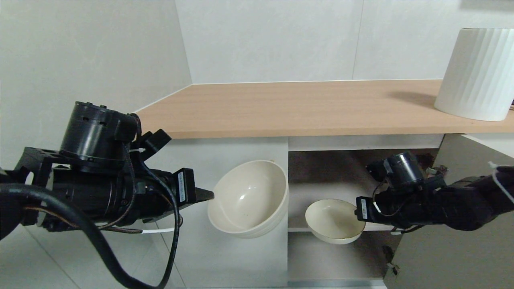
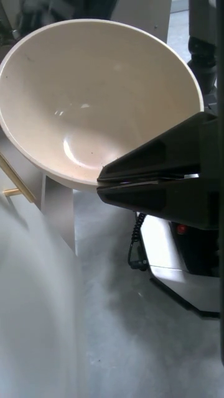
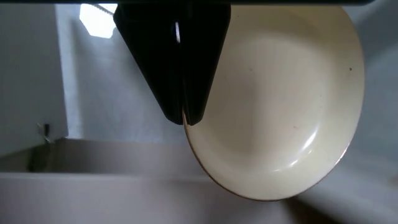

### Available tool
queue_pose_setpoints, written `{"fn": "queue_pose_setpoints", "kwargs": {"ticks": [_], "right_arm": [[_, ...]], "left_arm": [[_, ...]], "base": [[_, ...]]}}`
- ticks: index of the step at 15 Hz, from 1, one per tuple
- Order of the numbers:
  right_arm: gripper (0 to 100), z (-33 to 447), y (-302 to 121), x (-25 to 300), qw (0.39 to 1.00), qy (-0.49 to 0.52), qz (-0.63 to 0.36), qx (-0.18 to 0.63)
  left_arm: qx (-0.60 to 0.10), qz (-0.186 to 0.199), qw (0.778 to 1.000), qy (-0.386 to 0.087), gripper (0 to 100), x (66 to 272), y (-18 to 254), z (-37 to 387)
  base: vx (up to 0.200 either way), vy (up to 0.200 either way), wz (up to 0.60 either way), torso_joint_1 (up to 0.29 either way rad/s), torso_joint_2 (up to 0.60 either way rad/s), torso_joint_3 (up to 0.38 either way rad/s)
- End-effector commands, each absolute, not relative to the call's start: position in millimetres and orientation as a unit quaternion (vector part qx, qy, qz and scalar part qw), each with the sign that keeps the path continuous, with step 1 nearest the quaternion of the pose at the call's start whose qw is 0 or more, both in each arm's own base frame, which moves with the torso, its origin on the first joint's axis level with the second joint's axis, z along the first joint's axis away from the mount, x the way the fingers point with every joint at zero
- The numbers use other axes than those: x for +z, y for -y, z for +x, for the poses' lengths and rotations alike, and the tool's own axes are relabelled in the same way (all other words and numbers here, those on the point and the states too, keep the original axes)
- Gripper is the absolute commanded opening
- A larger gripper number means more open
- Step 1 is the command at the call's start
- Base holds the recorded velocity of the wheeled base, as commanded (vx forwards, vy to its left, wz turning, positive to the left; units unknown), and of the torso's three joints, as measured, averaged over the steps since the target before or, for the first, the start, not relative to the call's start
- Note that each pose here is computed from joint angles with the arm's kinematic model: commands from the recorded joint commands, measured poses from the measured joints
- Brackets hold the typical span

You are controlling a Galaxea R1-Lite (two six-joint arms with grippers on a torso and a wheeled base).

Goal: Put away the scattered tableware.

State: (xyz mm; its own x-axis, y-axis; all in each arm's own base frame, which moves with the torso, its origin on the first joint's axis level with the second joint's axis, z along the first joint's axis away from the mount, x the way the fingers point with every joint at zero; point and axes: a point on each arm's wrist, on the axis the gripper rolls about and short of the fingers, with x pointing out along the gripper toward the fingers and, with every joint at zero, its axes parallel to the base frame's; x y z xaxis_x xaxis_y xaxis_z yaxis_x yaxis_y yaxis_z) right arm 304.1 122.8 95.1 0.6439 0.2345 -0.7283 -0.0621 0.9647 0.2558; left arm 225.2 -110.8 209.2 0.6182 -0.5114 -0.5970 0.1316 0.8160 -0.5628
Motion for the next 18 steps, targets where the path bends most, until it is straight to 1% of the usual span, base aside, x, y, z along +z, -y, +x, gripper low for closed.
{"fn": "queue_pose_setpoints", "kwargs": {"ticks": [1, 2, 3, 5, 7, 11, 15, 18], "right_arm": [[0, 325.9, -122.7, 37.8, 0.887, -0.449, 0.095, 0.048], [0, 329.8, -123.8, 31.3, 0.890, -0.443, 0.094, 0.041], [0, 338.5, -127.0, 15.3, 0.898, -0.427, 0.096, 0.030], [0, 348.7, -129.7, 2.4, 0.914, -0.393, 0.100, 0.028], [0, 354.6, -126.6, -9.4, 0.918, -0.386, 0.095, 0.005], [0, 365.2, -124.0, -19.2, 0.922, -0.377, 0.086, -0.029], [0, 378.6, -117.6, -27.8, 0.925, -0.364, 0.082, -0.067], [0, 386.1, -114.0, -29.9, 0.927, -0.356, 0.090, -0.080]], "left_arm": [[-0.185, -0.240, 0.866, -0.398, 0, 208.2, 111.3, 225.8], [-0.184, -0.239, 0.866, -0.399, 0, 207.4, 111.6, 226.4], [-0.183, -0.239, 0.866, -0.400, 0, 206.6, 111.5, 227.1], [-0.182, -0.238, 0.864, -0.404, 0, 204.2, 112.5, 228.3], [-0.182, -0.236, 0.863, -0.408, 0, 202.3, 114.5, 229.0], [-0.190, -0.223, 0.860, -0.419, 0, 196.2, 119.1, 226.7], [-0.183, -0.219, 0.860, -0.422, 0, 193.1, 120.6, 228.6], [-0.183, -0.219, 0.860, -0.422, 0, 193.1, 120.6, 228.6]], "base": [[0.000, 0.000, 0.00, 0.000, 0.00, 0.000], [0.000, 0.000, 0.00, 0.000, 0.00, 0.000], [0.000, 0.000, 0.00, 0.000, 0.00, 0.000], [0.000, 0.000, 0.00, 0.000, 0.00, 0.000], [0.000, 0.000, 0.00, 0.000, 0.00, 0.000], [0.000, 0.000, 0.00, 0.000, 0.00, 0.000], [0.000, 0.000, 0.00, 0.000, 0.00, 0.000], [0.000, 0.000, 0.00, 0.000, 0.00, 0.000]]}}
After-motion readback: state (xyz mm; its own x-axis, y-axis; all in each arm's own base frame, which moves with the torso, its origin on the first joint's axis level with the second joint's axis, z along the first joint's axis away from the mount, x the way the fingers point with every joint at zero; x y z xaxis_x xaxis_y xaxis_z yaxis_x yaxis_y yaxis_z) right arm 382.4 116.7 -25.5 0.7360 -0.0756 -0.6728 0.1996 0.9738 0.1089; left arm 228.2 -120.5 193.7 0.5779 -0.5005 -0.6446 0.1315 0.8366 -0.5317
